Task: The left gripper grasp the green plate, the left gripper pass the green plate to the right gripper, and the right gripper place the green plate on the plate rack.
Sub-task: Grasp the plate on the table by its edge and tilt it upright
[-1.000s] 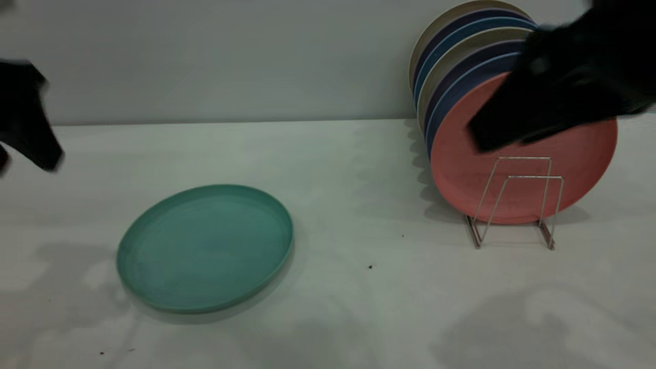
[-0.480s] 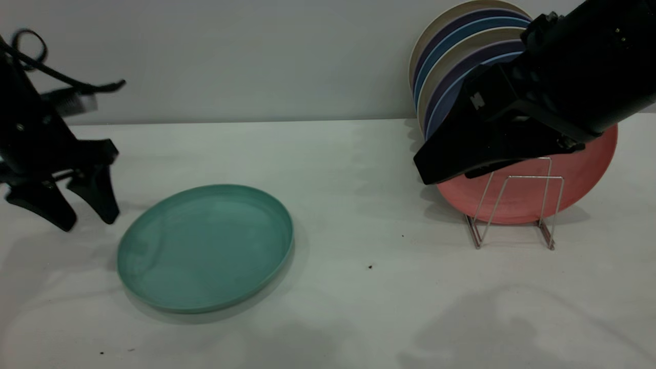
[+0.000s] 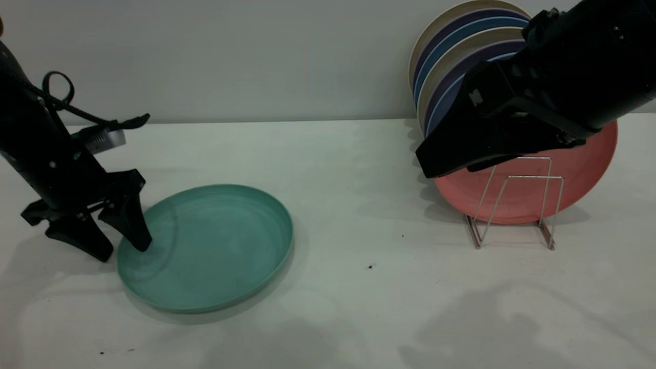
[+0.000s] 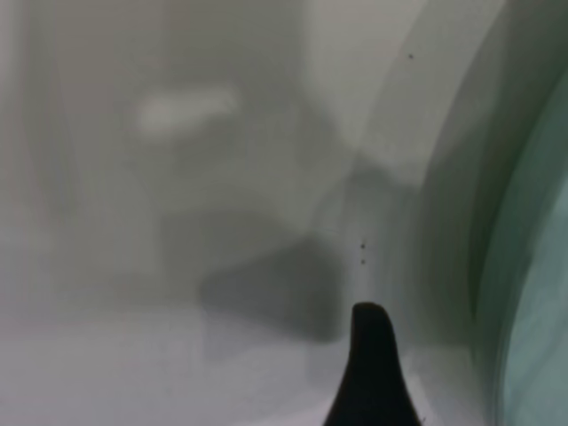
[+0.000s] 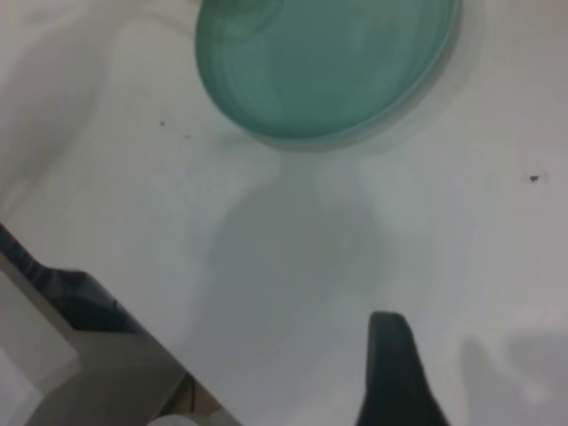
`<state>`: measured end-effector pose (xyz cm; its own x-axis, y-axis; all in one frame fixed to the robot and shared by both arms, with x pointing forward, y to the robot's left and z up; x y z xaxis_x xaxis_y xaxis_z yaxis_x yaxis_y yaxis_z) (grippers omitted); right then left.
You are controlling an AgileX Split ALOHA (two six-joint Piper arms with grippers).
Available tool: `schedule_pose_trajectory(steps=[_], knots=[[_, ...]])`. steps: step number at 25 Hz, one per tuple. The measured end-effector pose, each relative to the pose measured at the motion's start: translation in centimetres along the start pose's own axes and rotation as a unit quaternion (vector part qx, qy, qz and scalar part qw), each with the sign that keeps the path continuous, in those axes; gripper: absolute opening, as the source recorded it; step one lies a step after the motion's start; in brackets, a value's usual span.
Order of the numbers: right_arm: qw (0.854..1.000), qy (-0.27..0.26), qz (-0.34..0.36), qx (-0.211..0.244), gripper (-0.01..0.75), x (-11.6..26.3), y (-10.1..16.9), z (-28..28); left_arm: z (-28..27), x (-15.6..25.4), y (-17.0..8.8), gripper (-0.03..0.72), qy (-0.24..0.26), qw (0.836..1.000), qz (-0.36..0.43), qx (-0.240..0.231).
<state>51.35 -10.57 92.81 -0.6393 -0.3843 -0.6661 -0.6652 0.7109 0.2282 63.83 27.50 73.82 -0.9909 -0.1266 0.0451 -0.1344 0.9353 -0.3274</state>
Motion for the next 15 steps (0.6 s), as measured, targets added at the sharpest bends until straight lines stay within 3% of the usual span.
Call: schedule_pose_trajectory(steps=[5, 10, 15], knots=[[1.000, -0.001, 0.000, 0.002, 0.500, 0.0, -0.1, 0.0, 0.5, -0.2, -0.7, 0.549, -0.004, 1.000, 0.001, 0.025], [1.000, 0.003, 0.003, 0.002, 0.500, 0.1, -0.2, 0.3, 0.5, -0.4, -1.1, 0.441, -0.010, 0.999, 0.000, 0.039], [1.000, 0.002, 0.005, 0.002, 0.500, 0.1, -0.2, 0.3, 1.5, 0.0, -1.0, 0.408, 0.003, 0.999, -0.009, 0.045]])
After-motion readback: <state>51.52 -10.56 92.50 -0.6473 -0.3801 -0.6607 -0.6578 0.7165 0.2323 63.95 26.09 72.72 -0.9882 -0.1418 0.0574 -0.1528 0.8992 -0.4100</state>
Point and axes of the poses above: a point on each arm's last joint axis where the gripper is mounted, z pointing out along that axis toward the gripper, y along the wrist's bending axis when the last joint is at zero, x = y × z, the point moved 8 cm from there along z, pointing out along that axis toward the gripper, and after that the axes turned 8 degrees about -z, right-handed, at the moved point
